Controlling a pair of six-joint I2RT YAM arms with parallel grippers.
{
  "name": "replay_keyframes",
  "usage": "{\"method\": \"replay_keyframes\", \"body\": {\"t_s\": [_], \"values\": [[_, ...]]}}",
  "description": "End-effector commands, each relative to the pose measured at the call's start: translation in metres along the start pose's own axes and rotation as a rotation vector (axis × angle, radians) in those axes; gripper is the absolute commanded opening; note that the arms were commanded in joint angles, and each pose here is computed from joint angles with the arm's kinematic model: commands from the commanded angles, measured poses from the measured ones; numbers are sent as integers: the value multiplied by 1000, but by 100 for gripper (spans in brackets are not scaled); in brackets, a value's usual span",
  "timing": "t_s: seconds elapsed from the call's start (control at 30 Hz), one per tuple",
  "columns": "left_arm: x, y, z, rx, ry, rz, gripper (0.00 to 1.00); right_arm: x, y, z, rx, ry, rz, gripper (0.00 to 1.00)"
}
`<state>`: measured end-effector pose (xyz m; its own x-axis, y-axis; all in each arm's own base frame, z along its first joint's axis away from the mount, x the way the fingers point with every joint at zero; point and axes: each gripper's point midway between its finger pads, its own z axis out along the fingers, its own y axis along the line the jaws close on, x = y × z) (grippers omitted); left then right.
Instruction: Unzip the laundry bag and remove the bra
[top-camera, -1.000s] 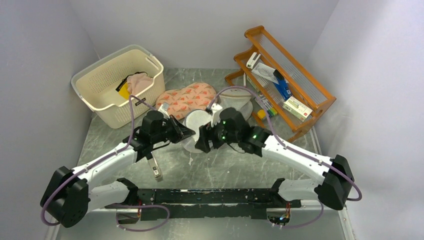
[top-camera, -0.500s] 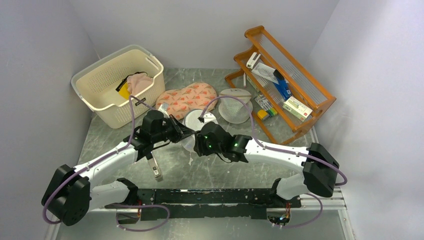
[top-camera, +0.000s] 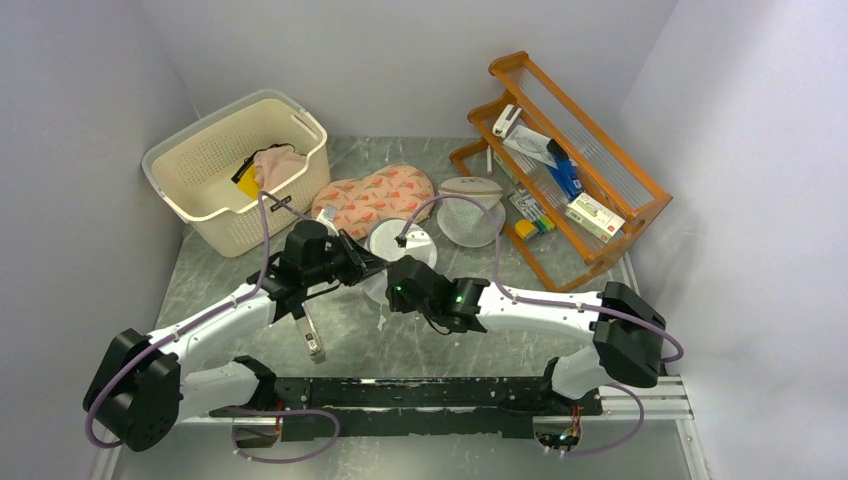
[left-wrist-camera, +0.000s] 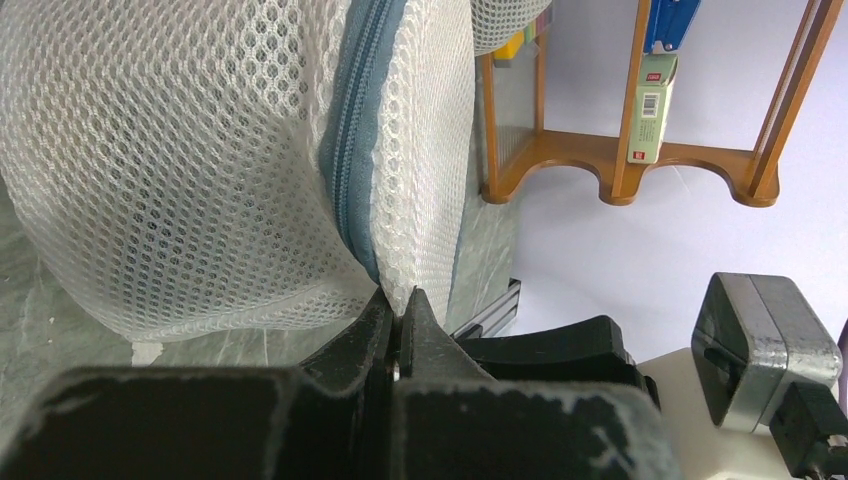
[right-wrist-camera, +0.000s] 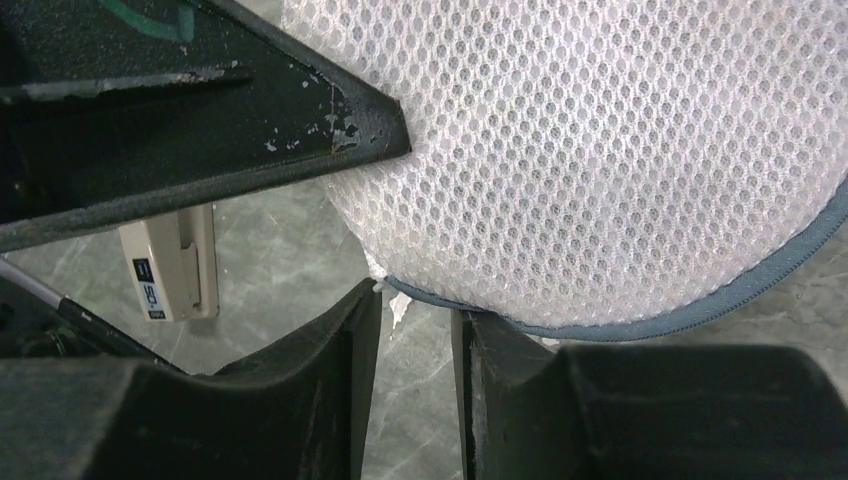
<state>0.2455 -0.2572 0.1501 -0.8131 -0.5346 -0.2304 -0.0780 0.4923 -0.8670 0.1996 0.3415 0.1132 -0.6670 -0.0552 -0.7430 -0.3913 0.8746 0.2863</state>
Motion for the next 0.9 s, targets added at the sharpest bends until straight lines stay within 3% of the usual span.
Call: {"method": "replay_keyframes", "body": {"t_s": [0.0,0.07,0.33,0.87], "values": [[-3,-9,0,15,2,13,7,-27,4,4,45,-95,66,32],[-3,-7,0,6,1,12,7,-29,6,4,40,-103,70,31],[-5,-4,-3,-8,-18,26,7,-26,-1,-2,57,-100,84,1],[-13,2,-10,-59,-67,48,7,1,-37,-11,58,-32,-16,0]]}}
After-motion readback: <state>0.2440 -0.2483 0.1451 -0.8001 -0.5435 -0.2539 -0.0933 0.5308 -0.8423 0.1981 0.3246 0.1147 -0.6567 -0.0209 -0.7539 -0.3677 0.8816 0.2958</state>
